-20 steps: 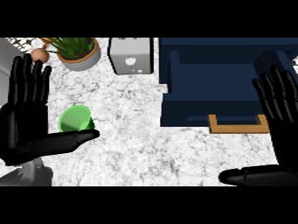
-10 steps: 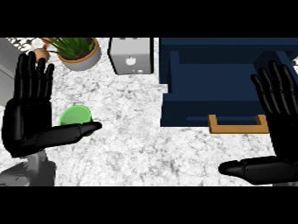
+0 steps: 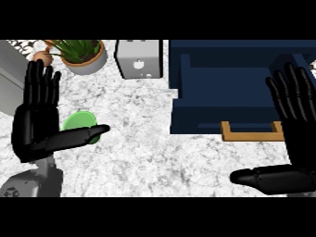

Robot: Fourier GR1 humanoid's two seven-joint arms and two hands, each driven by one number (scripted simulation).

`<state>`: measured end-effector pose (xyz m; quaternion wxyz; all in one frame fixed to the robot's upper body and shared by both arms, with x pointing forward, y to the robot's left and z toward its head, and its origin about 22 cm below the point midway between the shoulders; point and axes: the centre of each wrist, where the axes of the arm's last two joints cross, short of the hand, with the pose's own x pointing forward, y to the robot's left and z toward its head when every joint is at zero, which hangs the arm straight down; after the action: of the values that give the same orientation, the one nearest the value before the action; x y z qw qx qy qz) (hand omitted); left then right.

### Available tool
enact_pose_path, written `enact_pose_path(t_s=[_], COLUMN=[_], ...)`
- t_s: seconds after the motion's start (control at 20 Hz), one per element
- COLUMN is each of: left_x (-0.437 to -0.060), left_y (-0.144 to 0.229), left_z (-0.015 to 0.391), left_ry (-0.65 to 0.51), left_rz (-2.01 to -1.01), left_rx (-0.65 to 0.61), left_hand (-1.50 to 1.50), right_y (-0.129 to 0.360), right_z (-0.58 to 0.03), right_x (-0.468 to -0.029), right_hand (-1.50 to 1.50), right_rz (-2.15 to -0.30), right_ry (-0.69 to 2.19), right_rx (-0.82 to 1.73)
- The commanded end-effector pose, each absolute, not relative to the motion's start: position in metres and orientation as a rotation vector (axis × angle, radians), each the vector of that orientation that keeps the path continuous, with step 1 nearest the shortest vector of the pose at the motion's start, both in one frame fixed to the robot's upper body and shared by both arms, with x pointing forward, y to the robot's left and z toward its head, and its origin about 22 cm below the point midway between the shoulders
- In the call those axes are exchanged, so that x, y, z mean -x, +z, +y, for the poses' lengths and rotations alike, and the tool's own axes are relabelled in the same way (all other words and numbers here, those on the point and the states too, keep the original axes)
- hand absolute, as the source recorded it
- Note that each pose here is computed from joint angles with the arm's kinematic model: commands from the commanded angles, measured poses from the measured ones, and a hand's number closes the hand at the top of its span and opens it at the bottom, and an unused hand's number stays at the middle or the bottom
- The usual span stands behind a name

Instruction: Pick up the cup, place it into the drawer and close the drawer

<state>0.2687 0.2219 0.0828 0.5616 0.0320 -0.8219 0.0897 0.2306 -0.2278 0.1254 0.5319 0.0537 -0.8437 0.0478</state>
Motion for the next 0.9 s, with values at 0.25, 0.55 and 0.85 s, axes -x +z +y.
enact_pose_path(t_s=[0.25, 0.55, 0.85], left_x=[-0.268, -0.244, -0.26], left_y=[0.064, 0.02, 0.0], left_z=[0.215, 0.263, 0.268], left_ry=[0.251, 0.266, 0.268], left_rz=[-1.844, -1.795, -1.757], left_rx=[-0.124, -0.195, -0.2], left_hand=[-1.5, -1.5, -1.5], right_y=[0.137, 0.137, 0.136], right_z=[-0.237, -0.24, -0.246], right_x=[-0.212, -0.227, -0.234], right_hand=[-1.5, -1.5, -1.5], right_rz=[-2.01, -2.021, -2.01], right_ry=[0.118, 0.114, 0.125], right_rx=[-0.126, -0.136, -0.139])
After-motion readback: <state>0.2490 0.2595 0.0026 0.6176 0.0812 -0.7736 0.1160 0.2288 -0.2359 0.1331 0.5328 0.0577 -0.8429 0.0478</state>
